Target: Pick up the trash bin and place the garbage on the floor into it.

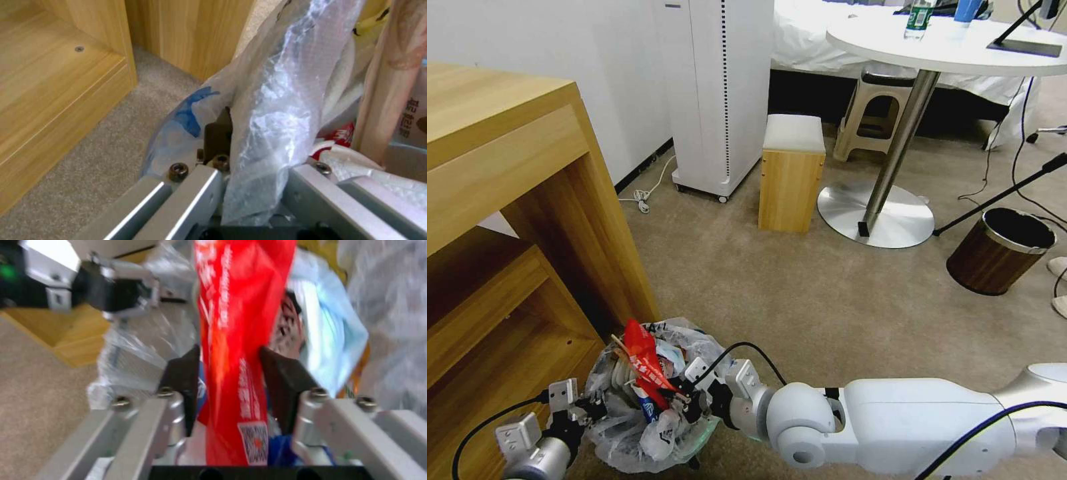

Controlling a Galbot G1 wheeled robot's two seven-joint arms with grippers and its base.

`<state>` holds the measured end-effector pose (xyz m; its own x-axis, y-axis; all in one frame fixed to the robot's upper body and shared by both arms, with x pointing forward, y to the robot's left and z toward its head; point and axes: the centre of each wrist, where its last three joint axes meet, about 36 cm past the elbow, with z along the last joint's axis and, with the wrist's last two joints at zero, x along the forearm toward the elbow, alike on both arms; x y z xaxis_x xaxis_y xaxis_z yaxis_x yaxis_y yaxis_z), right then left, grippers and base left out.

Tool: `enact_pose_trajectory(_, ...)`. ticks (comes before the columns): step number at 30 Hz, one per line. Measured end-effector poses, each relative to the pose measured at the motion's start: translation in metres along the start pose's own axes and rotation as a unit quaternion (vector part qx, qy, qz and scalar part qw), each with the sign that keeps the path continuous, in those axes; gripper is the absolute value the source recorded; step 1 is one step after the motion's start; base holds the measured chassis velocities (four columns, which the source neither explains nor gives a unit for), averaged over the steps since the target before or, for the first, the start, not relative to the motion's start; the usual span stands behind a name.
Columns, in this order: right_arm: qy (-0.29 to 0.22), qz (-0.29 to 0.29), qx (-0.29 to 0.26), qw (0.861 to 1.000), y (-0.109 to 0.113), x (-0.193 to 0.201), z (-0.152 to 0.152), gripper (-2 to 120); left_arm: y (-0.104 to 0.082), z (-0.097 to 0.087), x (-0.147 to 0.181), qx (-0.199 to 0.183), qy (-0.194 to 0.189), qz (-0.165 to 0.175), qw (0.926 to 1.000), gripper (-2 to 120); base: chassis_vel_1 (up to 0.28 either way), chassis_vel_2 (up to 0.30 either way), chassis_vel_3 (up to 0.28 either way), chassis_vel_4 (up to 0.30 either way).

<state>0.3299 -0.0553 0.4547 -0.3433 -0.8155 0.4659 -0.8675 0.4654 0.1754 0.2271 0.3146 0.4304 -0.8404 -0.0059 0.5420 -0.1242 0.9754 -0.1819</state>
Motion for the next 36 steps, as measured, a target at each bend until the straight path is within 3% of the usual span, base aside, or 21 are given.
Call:
enact_pose_trajectory(13, -0.029, -0.012, 0.002, 1.0, 0.006, 0.011, -0.014, 89, 0.001, 0.0, 0.005, -0.005, 0.001, -0.004, 1.0, 0, 0.0, 0.0, 0.0, 0.0)
enact_pose_trajectory(18, -0.069, -0.025, 0.0, 0.997, 0.004, 0.013, -0.024, 95, 0.002, 0.0, 0.005, -0.005, 0.001, -0.005, 1.0, 0, 0.0, 0.0, 0.0, 0.0)
enact_pose_trajectory(22, -0.13, -0.036, 0.001, 0.991, -0.002, 0.014, -0.037, 97, 0.002, 0.0, 0.006, -0.005, 0.0, -0.006, 1.0, 0, 0.0, 0.0, 0.0, 0.0)
enact_pose_trajectory(25, -0.215, -0.032, 0.01, 0.976, -0.019, 0.015, -0.055, 98, 0.002, 0.001, 0.005, -0.003, 0.001, -0.007, 1.0, 0, 0.0, 0.0, 0.0, 0.0)
enact_pose_trajectory(26, -0.215, -0.032, 0.01, 0.976, -0.019, 0.015, -0.055, 98, 0.002, 0.001, 0.005, -0.003, 0.001, -0.007, 1.0, 0, 0.0, 0.0, 0.0, 0.0)
enact_pose_trajectory(29, -0.294, 0.007, 0.009, 0.956, -0.047, 0.03, -0.08, 97, 0.003, 0.001, 0.004, -0.002, -0.001, -0.008, 1.0, 0, 0.0, 0.0, 0.0, 0.0)
enact_pose_trajectory(31, -0.304, 0.014, 0.01, 0.953, -0.051, 0.033, -0.084, 97, 0.003, 0.001, 0.004, -0.002, -0.001, -0.008, 1.0, 0, 0.0, 0.0, 0.0, 0.0)
enact_pose_trajectory(35, -0.373, 0.074, -0.002, 0.925, -0.084, 0.064, -0.115, 98, 0.003, 0.0, 0.003, 0.0, -0.003, -0.007, 1.0, 0, 0.0, 0.0, 0.0, 0.0)
enact_pose_trajectory(36, -0.373, 0.074, -0.002, 0.925, -0.084, 0.064, -0.115, 98, 0.003, 0.0, 0.003, 0.0, -0.003, -0.007, 1.0, 0, 0.0, 0.0, 0.0, 0.0)
